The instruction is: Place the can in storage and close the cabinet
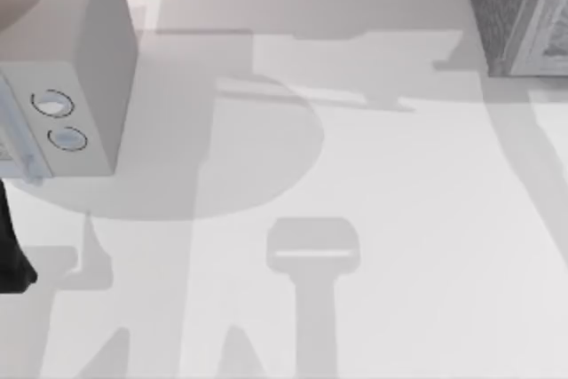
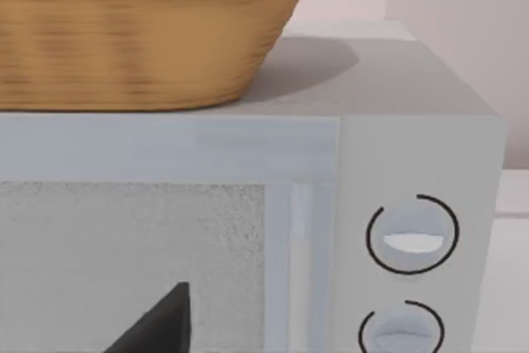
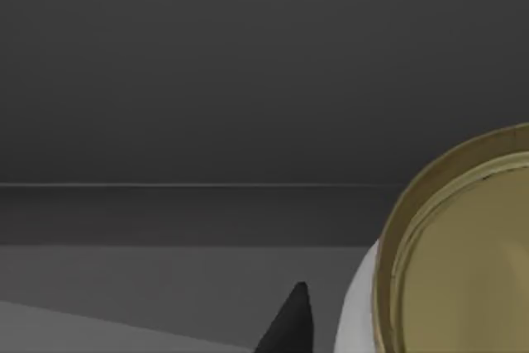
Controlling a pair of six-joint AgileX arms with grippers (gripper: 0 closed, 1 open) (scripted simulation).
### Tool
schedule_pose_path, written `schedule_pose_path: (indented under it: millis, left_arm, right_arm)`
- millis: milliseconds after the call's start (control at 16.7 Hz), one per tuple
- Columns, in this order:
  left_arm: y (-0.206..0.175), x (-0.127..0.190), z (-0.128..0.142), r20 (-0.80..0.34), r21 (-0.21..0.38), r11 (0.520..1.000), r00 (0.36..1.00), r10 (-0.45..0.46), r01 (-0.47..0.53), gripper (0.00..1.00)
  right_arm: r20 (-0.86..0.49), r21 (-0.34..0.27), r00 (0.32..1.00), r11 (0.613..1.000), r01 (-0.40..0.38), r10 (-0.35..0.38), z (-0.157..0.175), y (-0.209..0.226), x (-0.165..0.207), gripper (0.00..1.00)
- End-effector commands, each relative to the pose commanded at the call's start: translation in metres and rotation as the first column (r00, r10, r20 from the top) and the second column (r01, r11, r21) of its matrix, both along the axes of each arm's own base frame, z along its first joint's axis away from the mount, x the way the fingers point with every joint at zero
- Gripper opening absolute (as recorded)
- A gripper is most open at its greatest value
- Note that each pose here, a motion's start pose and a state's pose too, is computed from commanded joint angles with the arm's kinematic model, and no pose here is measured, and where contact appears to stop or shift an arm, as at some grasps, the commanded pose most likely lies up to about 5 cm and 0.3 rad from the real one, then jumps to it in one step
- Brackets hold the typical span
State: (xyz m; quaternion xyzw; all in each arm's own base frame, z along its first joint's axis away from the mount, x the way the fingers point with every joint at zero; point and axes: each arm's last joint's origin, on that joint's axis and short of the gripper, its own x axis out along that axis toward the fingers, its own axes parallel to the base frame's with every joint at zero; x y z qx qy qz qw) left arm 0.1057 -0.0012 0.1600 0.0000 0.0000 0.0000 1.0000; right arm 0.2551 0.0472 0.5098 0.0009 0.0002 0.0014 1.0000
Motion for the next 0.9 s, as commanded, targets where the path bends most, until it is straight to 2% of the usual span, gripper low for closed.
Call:
schedule_pose_path:
  millis: [420,600,900]
  left_arm:
    - [0.000,0.000,0.000,0.000,0.000,1.000,1.000,0.000,0.000,1.00]
    - [0.000,0.000,0.000,0.000,0.000,1.000,1.000,0.000,0.000,1.00]
    - [0.000,0.000,0.000,0.000,0.000,1.000,1.000,0.000,0.000,1.00]
  right_arm:
    - [0.001,0.002,1.000,1.000,0.003,-0.003,0.001,-0.001,0.001,0.00]
    - [0.038,0.010,0.999,1.000,-0.001,0.001,0.012,-0.001,0.000,0.00]
    - [0.039,0.011,0.999,1.000,-0.007,0.006,0.027,0.003,0.028,0.00]
